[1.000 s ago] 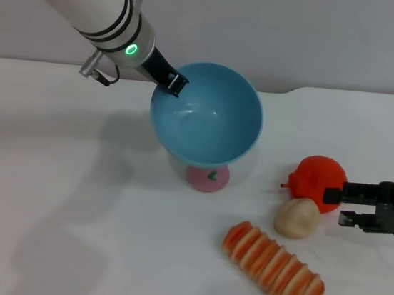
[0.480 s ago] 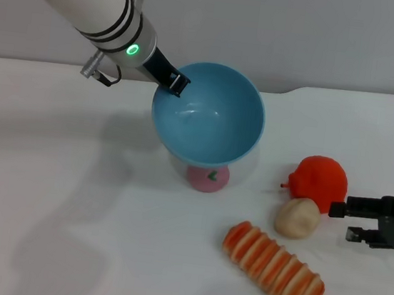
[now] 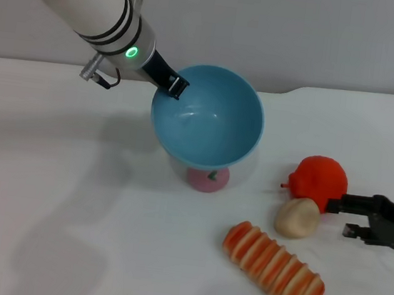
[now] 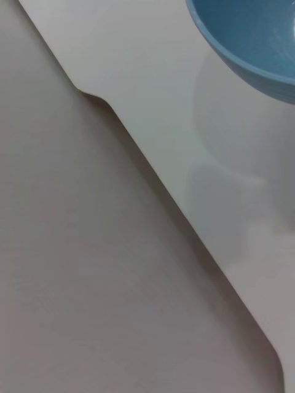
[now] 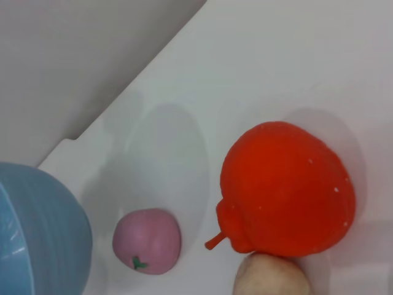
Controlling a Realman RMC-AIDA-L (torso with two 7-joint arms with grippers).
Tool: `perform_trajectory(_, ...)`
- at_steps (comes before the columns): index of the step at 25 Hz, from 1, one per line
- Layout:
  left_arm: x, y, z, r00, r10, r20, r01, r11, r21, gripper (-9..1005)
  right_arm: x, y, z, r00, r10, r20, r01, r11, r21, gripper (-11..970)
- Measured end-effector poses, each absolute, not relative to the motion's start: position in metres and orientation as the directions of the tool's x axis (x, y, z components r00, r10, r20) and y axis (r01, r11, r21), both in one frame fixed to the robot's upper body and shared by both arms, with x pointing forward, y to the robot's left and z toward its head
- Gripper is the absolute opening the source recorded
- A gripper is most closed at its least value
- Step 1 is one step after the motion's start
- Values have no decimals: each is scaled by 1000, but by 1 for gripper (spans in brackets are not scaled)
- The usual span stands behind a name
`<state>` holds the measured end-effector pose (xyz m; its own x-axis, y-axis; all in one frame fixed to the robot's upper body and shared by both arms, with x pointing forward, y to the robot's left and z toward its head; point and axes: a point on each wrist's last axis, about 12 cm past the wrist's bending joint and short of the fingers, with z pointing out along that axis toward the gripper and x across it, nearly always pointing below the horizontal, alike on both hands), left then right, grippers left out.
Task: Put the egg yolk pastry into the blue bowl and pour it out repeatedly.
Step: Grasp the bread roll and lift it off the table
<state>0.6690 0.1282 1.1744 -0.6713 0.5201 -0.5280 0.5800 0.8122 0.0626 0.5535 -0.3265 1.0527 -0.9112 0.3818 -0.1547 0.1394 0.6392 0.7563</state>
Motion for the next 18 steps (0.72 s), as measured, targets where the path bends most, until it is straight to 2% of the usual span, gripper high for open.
perform_trajectory(6,668,130,1172,-677,519,-522,578,814,60,0,560,-310,1048,-916,359,-178,103,641,761,650)
perform_trajectory(18,669,130,1171,-676,515,-528,574,817,62,-1,563,-302,1041,-908,380,-179,124,650,750,640)
